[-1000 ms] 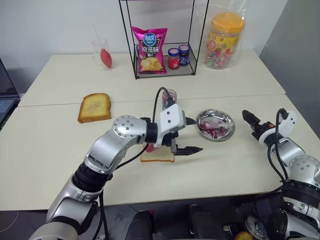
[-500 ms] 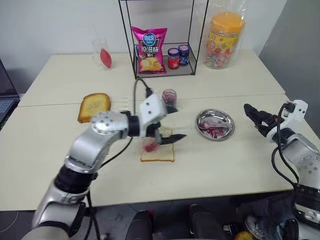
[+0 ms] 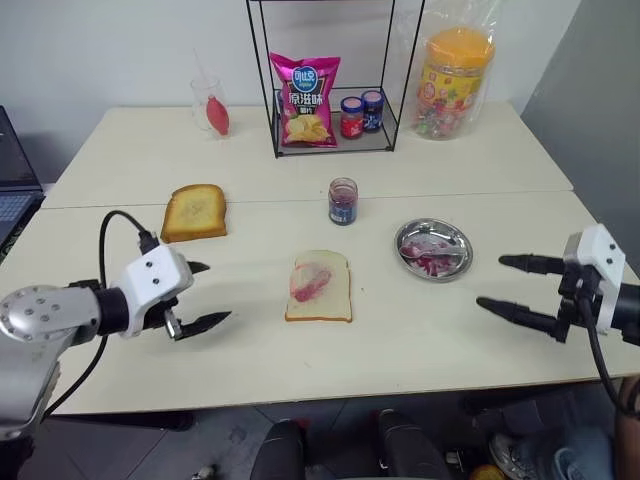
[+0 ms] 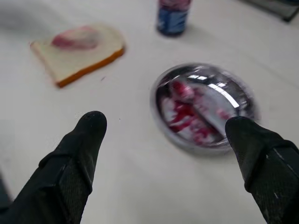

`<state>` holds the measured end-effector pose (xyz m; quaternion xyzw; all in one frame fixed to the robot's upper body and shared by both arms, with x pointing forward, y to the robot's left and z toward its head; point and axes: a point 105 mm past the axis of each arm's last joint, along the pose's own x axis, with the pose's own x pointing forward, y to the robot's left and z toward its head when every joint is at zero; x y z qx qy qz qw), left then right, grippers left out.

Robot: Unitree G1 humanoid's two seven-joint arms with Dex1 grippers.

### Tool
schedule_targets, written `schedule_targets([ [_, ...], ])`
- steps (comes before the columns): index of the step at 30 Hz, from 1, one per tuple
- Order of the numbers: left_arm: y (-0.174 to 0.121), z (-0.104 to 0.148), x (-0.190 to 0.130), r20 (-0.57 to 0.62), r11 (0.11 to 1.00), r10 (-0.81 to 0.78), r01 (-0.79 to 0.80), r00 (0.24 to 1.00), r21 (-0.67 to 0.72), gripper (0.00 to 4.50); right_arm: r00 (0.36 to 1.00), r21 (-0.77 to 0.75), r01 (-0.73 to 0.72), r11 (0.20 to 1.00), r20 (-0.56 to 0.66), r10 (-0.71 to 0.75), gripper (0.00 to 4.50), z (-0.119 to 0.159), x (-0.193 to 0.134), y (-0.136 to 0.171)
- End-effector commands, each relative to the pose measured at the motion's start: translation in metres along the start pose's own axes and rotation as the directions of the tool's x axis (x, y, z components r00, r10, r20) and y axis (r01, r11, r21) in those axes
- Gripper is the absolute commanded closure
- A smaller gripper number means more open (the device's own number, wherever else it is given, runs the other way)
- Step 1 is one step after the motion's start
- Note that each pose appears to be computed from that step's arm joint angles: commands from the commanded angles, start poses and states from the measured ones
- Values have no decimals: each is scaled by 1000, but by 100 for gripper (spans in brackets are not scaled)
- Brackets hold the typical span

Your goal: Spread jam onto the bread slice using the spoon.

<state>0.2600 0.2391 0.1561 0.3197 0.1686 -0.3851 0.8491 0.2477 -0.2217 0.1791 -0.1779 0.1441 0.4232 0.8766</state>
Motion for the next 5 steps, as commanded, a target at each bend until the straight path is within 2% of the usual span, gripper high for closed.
schedule_targets([
  [1, -6, 5, -12, 16, 999, 4, -5, 1000, 36, 0, 997, -90, -72, 993, -28, 70, 1, 6, -8, 6],
  [5, -15, 12, -10, 75, 1000, -15, 14, 997, 10, 0, 996, -98, -89, 991, -19, 88, 1, 7, -3, 5],
])
